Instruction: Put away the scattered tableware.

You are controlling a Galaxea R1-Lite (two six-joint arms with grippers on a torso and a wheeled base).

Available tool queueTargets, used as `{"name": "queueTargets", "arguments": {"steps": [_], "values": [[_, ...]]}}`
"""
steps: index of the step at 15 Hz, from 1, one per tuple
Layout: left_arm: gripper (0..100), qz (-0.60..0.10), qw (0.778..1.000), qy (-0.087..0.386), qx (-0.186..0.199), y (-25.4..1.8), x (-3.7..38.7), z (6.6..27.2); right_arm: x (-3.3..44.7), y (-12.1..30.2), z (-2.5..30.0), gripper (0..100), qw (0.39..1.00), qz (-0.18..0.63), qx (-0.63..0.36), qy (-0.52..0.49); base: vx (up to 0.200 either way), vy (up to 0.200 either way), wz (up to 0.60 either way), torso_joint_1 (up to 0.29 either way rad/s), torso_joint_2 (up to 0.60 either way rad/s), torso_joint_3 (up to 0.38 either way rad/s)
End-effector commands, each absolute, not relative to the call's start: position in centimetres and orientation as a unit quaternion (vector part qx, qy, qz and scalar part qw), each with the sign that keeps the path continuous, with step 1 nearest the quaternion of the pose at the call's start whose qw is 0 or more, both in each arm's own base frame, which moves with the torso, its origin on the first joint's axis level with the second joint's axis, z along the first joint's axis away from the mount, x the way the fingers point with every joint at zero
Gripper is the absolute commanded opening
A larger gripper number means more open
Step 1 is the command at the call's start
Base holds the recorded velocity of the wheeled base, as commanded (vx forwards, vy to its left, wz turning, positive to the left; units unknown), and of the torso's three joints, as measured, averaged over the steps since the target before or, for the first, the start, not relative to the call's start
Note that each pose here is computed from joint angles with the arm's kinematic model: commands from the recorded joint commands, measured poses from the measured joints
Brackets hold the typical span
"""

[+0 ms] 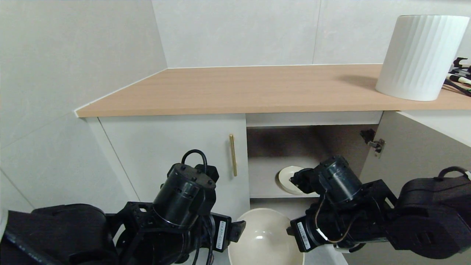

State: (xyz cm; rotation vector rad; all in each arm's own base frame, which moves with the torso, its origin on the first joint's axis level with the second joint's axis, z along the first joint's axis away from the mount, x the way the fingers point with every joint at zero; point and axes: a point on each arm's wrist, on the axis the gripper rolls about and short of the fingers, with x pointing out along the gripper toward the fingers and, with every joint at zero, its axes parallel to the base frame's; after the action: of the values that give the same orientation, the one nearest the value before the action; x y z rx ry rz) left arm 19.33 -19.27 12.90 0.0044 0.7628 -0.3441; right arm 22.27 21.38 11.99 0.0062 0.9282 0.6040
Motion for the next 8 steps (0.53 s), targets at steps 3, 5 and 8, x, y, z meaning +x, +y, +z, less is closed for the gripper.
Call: {"name": "queueTargets", "arguments": {"steps": [3,5,8], "values": [[100,-0.163,0.917,0.365,0.0,-19.2,19.3,13.1,28.3,20.0,9.1,0,0.876,0.179,0.065,0.443,0.0,0.0,0.0,0.0,0.0,0.0],[100,-0.165,0.919,0.357,-0.006,-19.1,19.4,13.2,30.8,19.1,8.0,0,0.886,0.131,0.094,0.435,0.0,0.0,0.0,0.0,0.0,0.0],[100,-0.165,0.92,0.356,-0.007,-19.1,19.4,13.1,32.6,19.0,7.1,0,0.908,0.075,0.13,0.392,0.0,0.0,0.0,0.0,0.0,0.0]]}}
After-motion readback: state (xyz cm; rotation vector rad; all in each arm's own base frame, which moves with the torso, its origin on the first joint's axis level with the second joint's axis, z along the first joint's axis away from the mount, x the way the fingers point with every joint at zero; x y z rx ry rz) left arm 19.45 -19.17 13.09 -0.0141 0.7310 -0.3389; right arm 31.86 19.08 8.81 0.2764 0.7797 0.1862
